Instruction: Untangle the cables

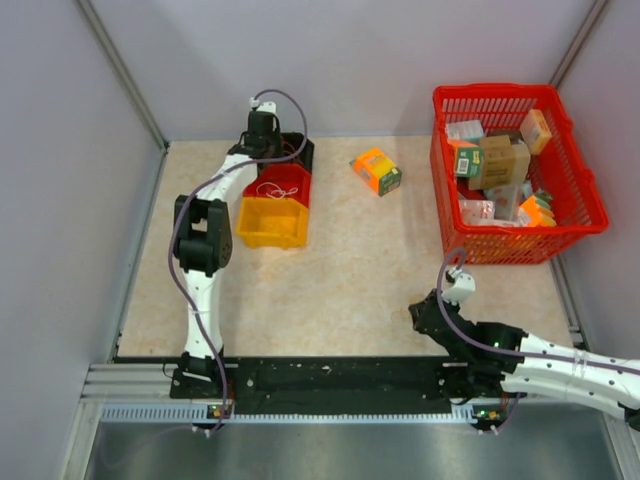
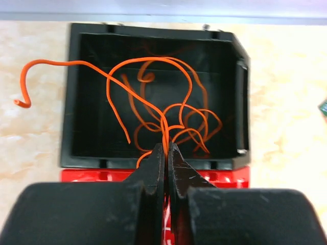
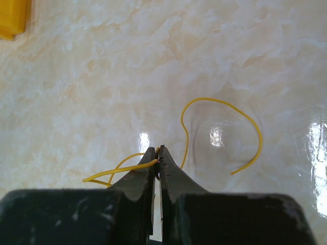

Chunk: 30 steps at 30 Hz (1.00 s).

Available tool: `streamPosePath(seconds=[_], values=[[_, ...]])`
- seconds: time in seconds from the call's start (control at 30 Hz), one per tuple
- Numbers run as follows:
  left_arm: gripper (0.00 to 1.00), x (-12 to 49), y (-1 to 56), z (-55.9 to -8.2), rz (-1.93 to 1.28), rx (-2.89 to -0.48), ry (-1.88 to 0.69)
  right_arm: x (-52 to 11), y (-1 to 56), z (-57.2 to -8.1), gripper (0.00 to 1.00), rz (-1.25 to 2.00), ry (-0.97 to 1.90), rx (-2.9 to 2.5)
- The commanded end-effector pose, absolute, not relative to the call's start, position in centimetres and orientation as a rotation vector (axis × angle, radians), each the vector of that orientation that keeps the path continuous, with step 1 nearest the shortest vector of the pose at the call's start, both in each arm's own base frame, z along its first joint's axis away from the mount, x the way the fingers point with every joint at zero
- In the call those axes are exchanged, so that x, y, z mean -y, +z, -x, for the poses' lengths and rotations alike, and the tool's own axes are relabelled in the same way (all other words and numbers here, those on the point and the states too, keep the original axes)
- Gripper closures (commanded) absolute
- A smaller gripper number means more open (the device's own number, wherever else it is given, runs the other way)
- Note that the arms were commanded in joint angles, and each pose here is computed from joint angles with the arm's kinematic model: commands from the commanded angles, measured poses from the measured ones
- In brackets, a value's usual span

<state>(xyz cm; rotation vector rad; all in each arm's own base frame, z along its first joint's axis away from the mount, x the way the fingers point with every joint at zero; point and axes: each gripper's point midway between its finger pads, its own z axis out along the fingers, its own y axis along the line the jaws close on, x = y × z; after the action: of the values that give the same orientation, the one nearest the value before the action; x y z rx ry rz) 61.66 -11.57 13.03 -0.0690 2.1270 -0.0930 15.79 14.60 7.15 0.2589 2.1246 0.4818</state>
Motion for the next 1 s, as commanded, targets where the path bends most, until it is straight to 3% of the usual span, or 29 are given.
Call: streamPosePath(seconds=[0.0,0.27,0.47,0.73,0.97], values=[[1.00,15.2,18.1,-61.2,-0.025,-2.049,-0.313,-15.5,8.8,-15.9,1.00,-0.286,0.554,-2.099],[1.00,15.6,15.4,-61.2,0.149,-2.179,-0.568,-15.5,8.7,-15.8,1.00,-0.294,0.577,-2.091],[1.00,15.7,16.1,-61.9,0.342,-2.142,-0.755,-15.4,8.5,-15.9,1.00,-0.302,0.555,-2.097],[0.78,16.0,17.2,-62.4,0.589,-2.107,-0.978,-15.4,8.4,-15.9,1.00,-0.299,0.547,-2.100],[0.45,14.7,23.8,-60.5,0.572,-2.020,-0.924,-15.5,8.5,-15.9,1.00,-0.293,0.547,-2.100]])
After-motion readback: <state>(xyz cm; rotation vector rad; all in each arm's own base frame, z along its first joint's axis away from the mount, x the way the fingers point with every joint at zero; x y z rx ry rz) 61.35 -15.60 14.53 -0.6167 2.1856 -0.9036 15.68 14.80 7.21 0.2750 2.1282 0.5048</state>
